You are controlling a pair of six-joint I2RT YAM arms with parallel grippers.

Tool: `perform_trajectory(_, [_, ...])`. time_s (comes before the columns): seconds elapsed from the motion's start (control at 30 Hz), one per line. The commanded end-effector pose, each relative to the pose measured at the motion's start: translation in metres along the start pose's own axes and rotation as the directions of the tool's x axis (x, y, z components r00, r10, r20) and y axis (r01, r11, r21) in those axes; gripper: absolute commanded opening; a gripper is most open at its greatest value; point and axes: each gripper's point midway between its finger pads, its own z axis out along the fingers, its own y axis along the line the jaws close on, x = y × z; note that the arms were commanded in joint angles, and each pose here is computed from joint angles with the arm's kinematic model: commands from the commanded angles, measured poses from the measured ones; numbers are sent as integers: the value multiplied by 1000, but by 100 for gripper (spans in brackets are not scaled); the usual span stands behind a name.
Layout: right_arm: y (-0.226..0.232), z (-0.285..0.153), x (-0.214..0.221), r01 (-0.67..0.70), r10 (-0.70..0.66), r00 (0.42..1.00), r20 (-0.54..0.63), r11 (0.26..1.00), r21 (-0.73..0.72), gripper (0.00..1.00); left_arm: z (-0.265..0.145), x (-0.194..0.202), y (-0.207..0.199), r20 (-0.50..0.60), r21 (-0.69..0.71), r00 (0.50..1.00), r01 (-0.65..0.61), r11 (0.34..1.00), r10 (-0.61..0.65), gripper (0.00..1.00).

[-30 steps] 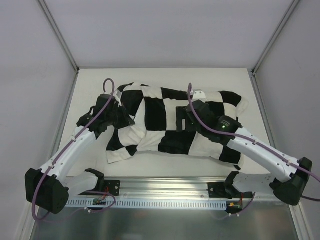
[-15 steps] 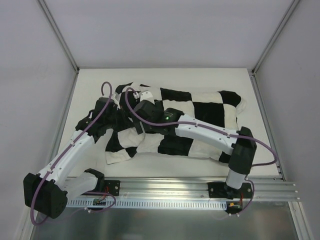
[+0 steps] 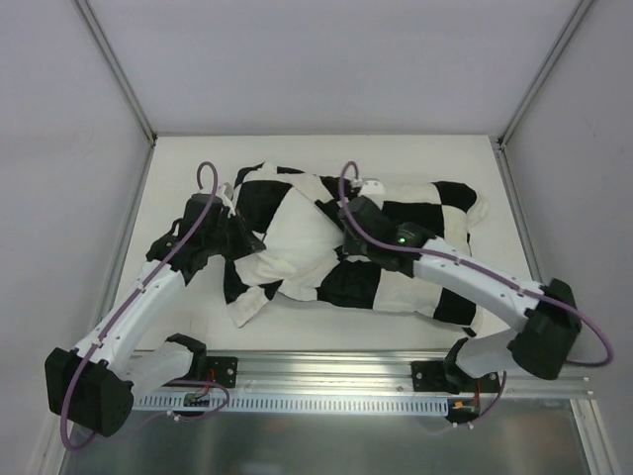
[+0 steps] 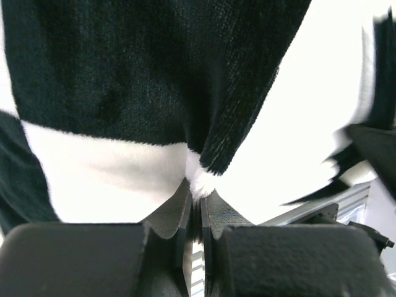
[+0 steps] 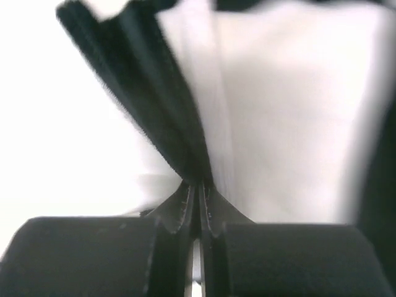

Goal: Remove the pillowcase from the pillow

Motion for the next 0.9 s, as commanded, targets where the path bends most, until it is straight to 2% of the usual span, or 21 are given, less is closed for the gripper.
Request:
perform_trajectory(0.0, [-94,-18,4,-100,93,995,45,973,209,1,-10,0,32,14,-123,1000,-22,992,23,0])
perform_trajectory(0.1, [-121,-28,12,-162,152,986,66,965,204,1,-11,-6,39,32,-147,999,-5,989,10,0])
perform_trajectory(0.17, [-119,-29,17,-161,155,987,47,971,176,1,-13,-10,41,44,-149,999,18,989,-11,0])
perform_trajectory(0.27, [-103,-25,21,-149,150,989,4,981,122,1,-13,-13,44,58,-154,997,61,986,-53,0])
perform_trajectory(0.37, [-73,-27,16,-94,94,996,-4,994,53,2,-9,-8,40,16,-132,998,62,989,-61,0])
perform_trajectory(0.4, [-64,-30,12,-74,75,997,0,997,29,7,-7,-6,39,3,-125,998,65,990,-65,0])
perform_trajectory(0.43, [-56,-34,7,-50,50,999,10,999,14,17,-5,-2,36,-20,-107,997,69,992,-71,0])
perform_trajectory(0.47, [-45,-38,2,-25,26,999,23,1000,-8,43,-4,0,37,-28,-105,996,76,992,-79,0])
perform_trajectory(0.5, [-19,-52,-10,2,1,998,57,998,-66,57,-2,3,38,-37,-103,996,79,992,-83,0])
perform_trajectory(0.57, [12,-70,-19,91,-75,990,119,987,-130,78,0,6,40,-41,-103,995,86,991,-90,0])
perform_trajectory(0.6, [28,-81,-34,104,-77,984,160,980,-168,79,1,7,41,-41,-105,995,90,990,-95,0])
perform_trajectory(0.77, [79,-66,-33,232,-205,967,151,954,-191,73,2,8,40,-45,-98,994,97,990,-102,0])
perform_trajectory(0.87, [117,-60,-29,300,-273,952,140,922,-245,73,3,10,42,-46,-105,994,98,990,-103,0])
